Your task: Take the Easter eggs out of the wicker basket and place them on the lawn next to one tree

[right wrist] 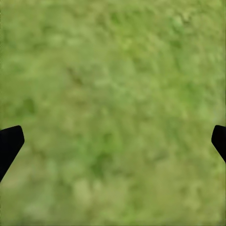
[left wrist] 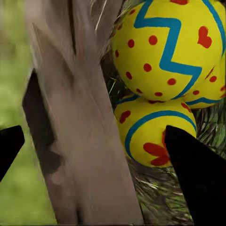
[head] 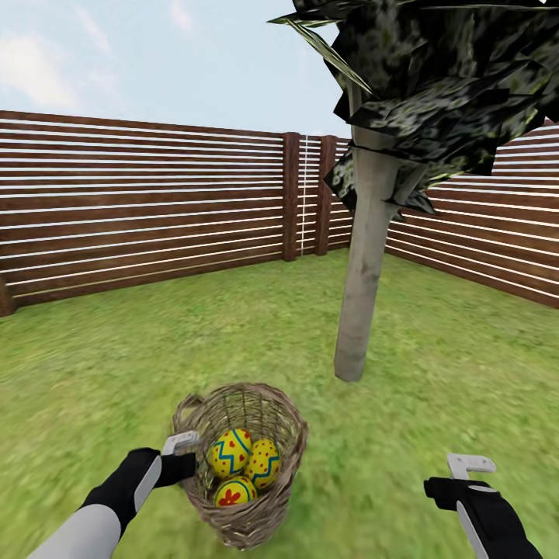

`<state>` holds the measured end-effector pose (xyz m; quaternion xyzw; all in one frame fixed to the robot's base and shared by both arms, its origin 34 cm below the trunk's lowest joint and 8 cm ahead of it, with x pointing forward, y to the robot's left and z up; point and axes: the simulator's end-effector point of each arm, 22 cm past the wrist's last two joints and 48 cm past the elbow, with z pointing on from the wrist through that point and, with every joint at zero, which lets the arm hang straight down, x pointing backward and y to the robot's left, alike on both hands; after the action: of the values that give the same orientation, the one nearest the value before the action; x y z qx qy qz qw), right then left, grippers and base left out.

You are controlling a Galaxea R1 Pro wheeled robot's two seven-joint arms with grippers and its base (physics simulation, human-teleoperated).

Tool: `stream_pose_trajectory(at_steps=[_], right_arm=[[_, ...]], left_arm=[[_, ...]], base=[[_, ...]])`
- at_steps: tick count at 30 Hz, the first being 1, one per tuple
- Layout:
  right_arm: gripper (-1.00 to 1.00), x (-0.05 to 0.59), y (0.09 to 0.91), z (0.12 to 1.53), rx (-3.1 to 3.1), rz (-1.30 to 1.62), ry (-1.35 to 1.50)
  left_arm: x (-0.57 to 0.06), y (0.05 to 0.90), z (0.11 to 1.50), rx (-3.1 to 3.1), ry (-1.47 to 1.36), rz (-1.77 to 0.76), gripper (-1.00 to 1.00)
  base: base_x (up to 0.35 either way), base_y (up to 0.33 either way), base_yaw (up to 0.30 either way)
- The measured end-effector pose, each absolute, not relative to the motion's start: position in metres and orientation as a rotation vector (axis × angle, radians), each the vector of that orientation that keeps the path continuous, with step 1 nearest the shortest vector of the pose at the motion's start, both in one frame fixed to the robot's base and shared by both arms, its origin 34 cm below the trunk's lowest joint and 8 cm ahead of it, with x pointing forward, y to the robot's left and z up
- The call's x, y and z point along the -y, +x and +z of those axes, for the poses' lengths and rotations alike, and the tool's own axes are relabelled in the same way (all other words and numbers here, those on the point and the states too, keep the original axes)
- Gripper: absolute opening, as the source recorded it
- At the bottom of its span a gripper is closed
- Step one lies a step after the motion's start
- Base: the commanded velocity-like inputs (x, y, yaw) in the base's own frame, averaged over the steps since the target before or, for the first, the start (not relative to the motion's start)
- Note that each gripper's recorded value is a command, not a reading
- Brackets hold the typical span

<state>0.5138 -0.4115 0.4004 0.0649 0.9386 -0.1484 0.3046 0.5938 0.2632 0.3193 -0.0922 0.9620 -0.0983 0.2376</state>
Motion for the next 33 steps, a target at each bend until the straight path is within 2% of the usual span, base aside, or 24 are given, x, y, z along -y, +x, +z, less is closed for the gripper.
stream_pose_trajectory(at_steps=[33], right_arm=[[1.0,0.398,0.522,0.43,-2.459,-0.371,0.142]], left_arm=[[-0.253,0.58,0.333,-2.662,-0.252,-0.288,1.0]], base=[[0.0,0.0,0.0]])
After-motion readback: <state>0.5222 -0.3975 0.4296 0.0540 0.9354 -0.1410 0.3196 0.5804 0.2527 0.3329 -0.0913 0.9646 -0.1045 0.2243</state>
